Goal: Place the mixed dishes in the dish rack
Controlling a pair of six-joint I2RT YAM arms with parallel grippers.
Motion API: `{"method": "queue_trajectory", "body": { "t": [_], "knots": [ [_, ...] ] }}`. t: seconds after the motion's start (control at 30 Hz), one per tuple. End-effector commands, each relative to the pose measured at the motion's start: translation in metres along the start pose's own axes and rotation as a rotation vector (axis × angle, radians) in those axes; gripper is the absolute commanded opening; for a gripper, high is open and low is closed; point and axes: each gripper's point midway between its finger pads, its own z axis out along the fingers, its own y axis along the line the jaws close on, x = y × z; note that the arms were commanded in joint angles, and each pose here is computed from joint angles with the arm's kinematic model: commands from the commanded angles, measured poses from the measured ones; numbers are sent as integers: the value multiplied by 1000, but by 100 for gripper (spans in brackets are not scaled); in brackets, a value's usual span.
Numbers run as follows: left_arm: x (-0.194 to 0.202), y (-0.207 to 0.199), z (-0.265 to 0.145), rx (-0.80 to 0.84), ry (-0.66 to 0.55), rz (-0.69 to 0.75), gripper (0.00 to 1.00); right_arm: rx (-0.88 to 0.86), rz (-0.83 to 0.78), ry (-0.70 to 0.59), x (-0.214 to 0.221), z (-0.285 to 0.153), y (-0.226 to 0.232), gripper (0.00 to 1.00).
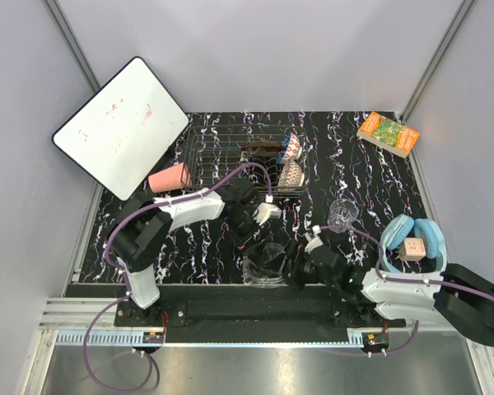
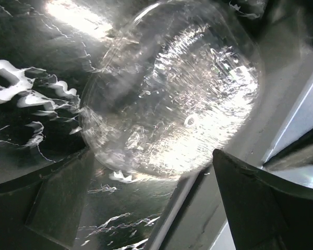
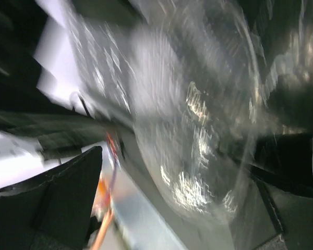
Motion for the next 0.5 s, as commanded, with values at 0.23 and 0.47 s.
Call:
{"method": "queue_trajectory", "body": {
  "t": [0.23,0.47],
  "knots": [
    [11,-46,10,169,55,50,99,-151,-104,-313,-54,14,39,91],
    [8,-39,2,129,46,59,99,-174,-111,-315,-53,9,43,25]
  ]
}}
